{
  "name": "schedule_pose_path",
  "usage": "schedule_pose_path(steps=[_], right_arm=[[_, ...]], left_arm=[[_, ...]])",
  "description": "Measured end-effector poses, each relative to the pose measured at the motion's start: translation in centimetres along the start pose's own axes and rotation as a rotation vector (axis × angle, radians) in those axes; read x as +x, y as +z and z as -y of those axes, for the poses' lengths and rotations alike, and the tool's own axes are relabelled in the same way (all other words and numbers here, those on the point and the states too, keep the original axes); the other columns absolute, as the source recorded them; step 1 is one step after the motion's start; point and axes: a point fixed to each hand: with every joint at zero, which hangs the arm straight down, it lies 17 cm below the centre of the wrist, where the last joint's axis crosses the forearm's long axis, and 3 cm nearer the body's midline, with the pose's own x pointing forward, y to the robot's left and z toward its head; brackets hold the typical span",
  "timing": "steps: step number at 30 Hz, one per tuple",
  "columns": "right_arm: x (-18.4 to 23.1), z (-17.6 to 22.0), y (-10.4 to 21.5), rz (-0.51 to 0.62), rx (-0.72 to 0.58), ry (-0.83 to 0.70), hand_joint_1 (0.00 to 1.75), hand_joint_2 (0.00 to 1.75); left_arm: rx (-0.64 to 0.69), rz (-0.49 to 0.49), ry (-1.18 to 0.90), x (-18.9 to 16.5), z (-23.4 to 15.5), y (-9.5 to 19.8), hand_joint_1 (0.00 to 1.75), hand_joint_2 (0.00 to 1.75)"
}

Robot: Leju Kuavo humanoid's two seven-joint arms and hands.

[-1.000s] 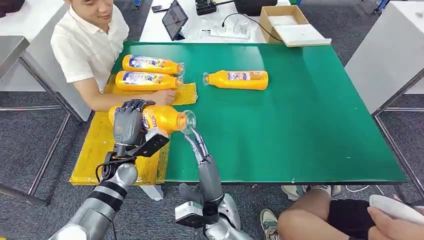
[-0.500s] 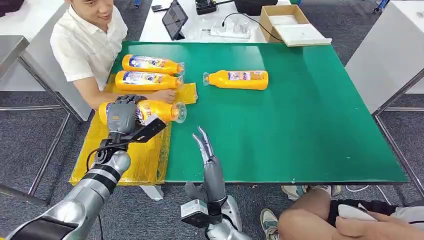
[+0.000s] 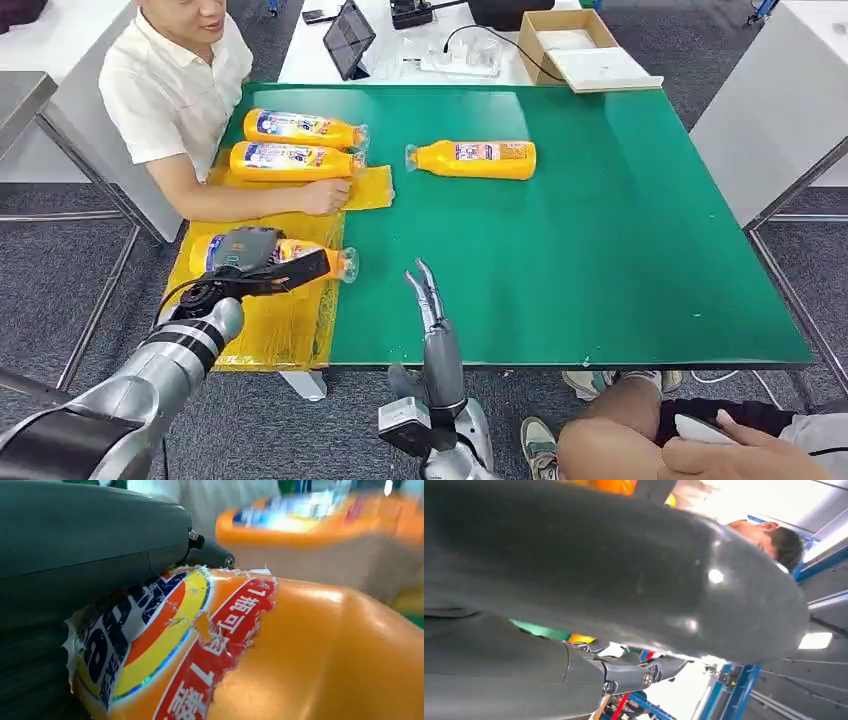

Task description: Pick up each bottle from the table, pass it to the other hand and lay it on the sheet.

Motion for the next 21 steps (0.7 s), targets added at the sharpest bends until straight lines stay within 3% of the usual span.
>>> schedule_pose_path(steps=[5, 6, 7, 8, 17, 18, 21], right_arm=[[-0.5, 0.2, 0.3, -0.015, 0.002, -0.005, 0.0, 0.0], [-0.5, 0.2, 0.3, -0.017, 0.002, -0.006, 0.0, 0.0], [-0.6, 0.3, 0.4, -0.019, 0.002, -0.006, 0.0, 0.0], [-0.7, 0.3, 0.4, -0.021, 0.001, -0.006, 0.0, 0.0], [-1.1, 0.8, 0.5, -0.039, -0.014, -0.02, 0.0, 0.0], [-1.1, 0.8, 0.5, -0.041, -0.015, -0.022, 0.0, 0.0], [-1.3, 1.0, 0.6, -0.047, -0.02, -0.025, 0.0, 0.0]], left_arm=[[-0.107, -0.029, 0.023, -0.7, 2.2, 0.5, 1.75, 1.75], [-0.124, -0.031, 0.038, -0.7, 2.5, 0.5, 1.1, 1.75], [-0.138, -0.026, 0.052, -0.5, 2.7, 0.5, 0.23, 1.75], [-0.155, -0.017, 0.065, -0.4, 2.9, 0.6, 0.03, 1.75], [-0.33, 0.288, 0.359, 5.9, 4.8, 2.7, 0.0, 1.75], [-0.345, 0.318, 0.412, 6.5, 4.7, 3.0, 0.0, 0.0], [-0.385, 0.405, 0.559, 8.3, 4.4, 4.1, 0.0, 0.0]])
